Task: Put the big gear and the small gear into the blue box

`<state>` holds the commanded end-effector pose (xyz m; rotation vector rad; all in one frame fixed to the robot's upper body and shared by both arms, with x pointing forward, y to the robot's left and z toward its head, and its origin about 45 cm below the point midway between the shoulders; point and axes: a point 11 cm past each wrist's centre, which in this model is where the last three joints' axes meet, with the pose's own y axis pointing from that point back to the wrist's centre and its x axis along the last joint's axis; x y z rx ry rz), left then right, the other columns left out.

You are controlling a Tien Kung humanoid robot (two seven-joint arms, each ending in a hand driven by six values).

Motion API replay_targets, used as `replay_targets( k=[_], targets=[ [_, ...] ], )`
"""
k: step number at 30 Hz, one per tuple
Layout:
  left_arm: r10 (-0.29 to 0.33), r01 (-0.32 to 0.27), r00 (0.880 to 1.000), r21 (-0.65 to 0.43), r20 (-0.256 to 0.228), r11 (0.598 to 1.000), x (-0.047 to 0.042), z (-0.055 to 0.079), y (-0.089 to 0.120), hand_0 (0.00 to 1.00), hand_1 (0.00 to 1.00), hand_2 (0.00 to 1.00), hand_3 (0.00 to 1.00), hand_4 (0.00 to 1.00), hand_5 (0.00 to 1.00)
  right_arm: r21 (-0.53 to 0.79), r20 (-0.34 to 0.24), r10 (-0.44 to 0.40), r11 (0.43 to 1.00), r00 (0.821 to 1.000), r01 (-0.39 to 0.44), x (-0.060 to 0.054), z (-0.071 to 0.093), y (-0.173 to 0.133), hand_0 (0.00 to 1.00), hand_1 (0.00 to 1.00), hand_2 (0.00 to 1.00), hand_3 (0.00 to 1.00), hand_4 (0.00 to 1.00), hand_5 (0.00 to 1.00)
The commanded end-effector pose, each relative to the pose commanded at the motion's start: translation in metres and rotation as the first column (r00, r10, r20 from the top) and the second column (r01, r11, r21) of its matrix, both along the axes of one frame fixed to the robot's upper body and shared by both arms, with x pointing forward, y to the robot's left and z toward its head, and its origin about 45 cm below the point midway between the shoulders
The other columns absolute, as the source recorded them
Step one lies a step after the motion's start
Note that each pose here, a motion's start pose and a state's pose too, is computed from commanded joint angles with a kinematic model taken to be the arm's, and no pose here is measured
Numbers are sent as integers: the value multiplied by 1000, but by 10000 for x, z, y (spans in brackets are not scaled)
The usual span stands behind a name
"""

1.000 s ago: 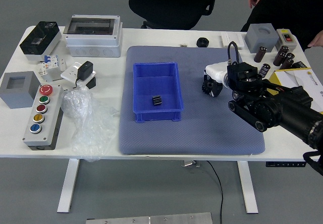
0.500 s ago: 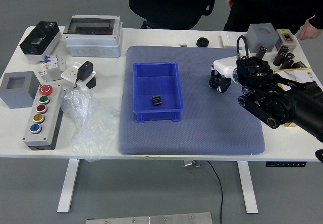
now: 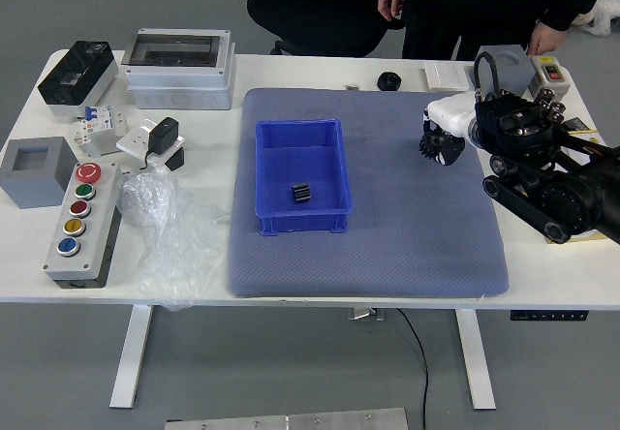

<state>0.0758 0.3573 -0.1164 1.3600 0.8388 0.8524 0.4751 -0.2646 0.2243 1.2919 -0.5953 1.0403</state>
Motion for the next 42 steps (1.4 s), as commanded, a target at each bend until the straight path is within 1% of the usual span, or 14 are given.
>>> replay_targets(
  k=[4, 8, 14, 17, 23, 27, 31, 35, 38, 42],
  targets=[
    [4, -4, 1000, 1, -2, 1000, -7, 3, 17, 857, 823, 821, 771, 593, 373, -15, 17, 34, 999, 999, -34, -40, 81, 44, 443, 378, 478, 593, 594, 111],
    [7, -7, 1000, 6, -2, 1000, -12, 10, 50, 857, 823, 821, 771, 593, 373, -24, 42, 83, 996, 996, -82, -91, 195, 150, 443, 378, 478, 593, 594, 111],
    [11, -11, 1000, 14, -6, 1000, -38, 18, 100, 856, 823, 821, 771, 594, 373, -38, 89, 169, 985, 982, -166, -166, 416, 377, 443, 378, 477, 592, 586, 115],
    [12, -12, 1000, 15, -9, 1000, -53, 18, 112, 856, 823, 821, 771, 594, 373, -46, 115, 215, 976, 970, -211, -203, 545, 512, 444, 379, 478, 589, 582, 116],
    [13, -13, 1000, 15, -15, 1000, -81, 16, 120, 856, 823, 821, 771, 593, 373, -55, 164, 306, 952, 938, -301, -303, 762, 825, 445, 379, 477, 585, 579, 117],
    [12, -12, 1000, 15, -18, 1000, -93, 15, 121, 856, 823, 821, 771, 593, 373, -47, 185, 355, 935, 916, -353, -372, 849, 1048, 445, 379, 477, 585, 579, 117],
    [9, -9, 1000, 14, -20, 1000, -97, 15, 121, 856, 823, 821, 771, 593, 372, -34, 194, 401, 915, 896, -402, -444, 880, 1285, 447, 379, 476, 585, 579, 119],
    [6, -5, 1000, 15, -24, 1000, -110, 13, 121, 856, 823, 821, 770, 594, 373, -8, 191, 434, 897, 880, -441, -502, 853, 1518, 448, 379, 476, 585, 584, 127],
    [2, -2, 1000, 12, -24, 1000, -103, 11, 109, 856, 823, 821, 770, 594, 373, 16, 181, 449, 888, 875, -459, -537, 789, 1652, 448, 379, 476, 585, 584, 127],
    [-2, 2, 1000, 7, -19, 1000, -74, 8, 77, 856, 823, 822, 770, 594, 372, 51, 164, 455, 882, 875, -468, -567, 685, 1776, 444, 378, 475, 581, 587, 131]
  ],
)
